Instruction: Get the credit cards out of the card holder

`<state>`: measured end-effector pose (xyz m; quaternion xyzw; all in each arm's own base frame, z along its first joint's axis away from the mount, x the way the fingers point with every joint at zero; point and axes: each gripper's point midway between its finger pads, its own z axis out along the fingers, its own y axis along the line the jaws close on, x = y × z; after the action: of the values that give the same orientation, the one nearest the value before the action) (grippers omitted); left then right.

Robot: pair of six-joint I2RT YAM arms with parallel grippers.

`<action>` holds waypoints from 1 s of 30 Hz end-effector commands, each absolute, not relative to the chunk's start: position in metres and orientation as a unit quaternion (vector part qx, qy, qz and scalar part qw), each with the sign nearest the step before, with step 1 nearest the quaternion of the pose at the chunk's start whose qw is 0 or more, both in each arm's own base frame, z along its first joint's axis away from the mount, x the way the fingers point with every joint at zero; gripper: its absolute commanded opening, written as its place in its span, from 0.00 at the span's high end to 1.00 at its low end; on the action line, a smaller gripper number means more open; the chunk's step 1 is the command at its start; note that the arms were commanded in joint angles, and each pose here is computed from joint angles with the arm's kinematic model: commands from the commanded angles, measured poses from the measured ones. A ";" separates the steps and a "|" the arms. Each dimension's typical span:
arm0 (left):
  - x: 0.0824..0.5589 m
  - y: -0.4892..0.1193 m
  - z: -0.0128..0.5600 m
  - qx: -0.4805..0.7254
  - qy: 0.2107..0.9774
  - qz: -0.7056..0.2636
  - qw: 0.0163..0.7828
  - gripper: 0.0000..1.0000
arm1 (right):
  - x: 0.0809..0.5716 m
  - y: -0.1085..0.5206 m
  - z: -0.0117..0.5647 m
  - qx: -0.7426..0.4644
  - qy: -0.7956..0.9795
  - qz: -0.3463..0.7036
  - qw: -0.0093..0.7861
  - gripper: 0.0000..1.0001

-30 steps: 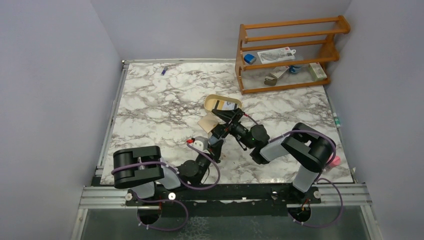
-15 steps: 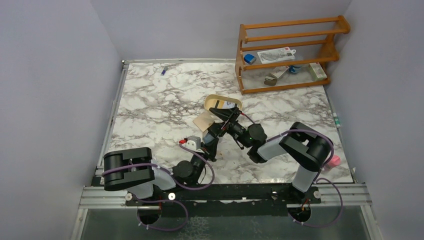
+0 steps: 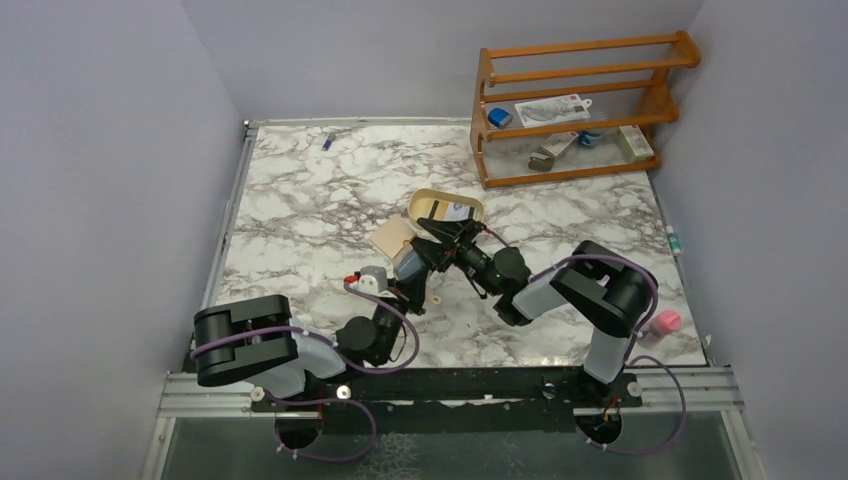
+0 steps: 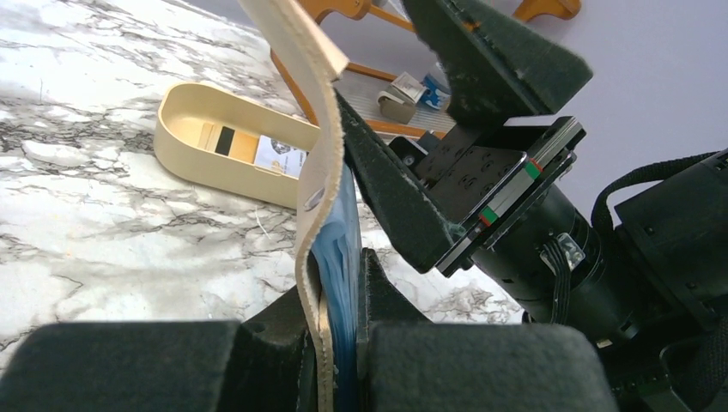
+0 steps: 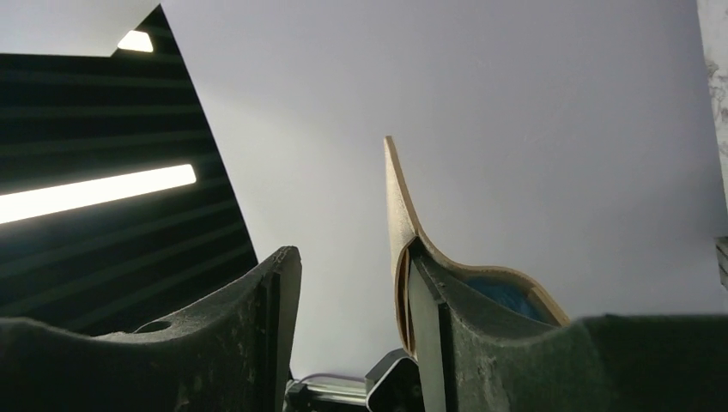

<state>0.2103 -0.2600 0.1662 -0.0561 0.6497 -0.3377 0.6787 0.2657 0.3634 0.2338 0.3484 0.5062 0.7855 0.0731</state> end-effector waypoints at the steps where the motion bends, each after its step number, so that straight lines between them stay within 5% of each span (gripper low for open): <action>1: 0.208 -0.255 0.218 -0.137 0.574 -0.431 0.683 1.00 | 0.260 0.355 0.271 0.315 0.445 0.836 0.066 0.56; 5: 0.211 -0.254 0.214 -0.142 0.578 -0.421 0.684 1.00 | 0.256 0.361 0.273 0.306 0.453 0.835 0.064 0.63; 11: 0.215 -0.255 0.207 -0.148 0.585 -0.408 0.685 1.00 | 0.247 0.372 0.278 0.285 0.463 0.837 0.062 0.55; 30: 0.231 -0.223 0.196 -0.234 0.581 -0.381 0.679 1.00 | 0.224 0.387 0.272 0.271 0.477 0.835 0.045 0.54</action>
<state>0.2262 -0.2442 0.1511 -0.1156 0.6592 -0.3056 0.6772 0.2419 0.3910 0.2395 0.3168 0.5170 0.7939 0.0453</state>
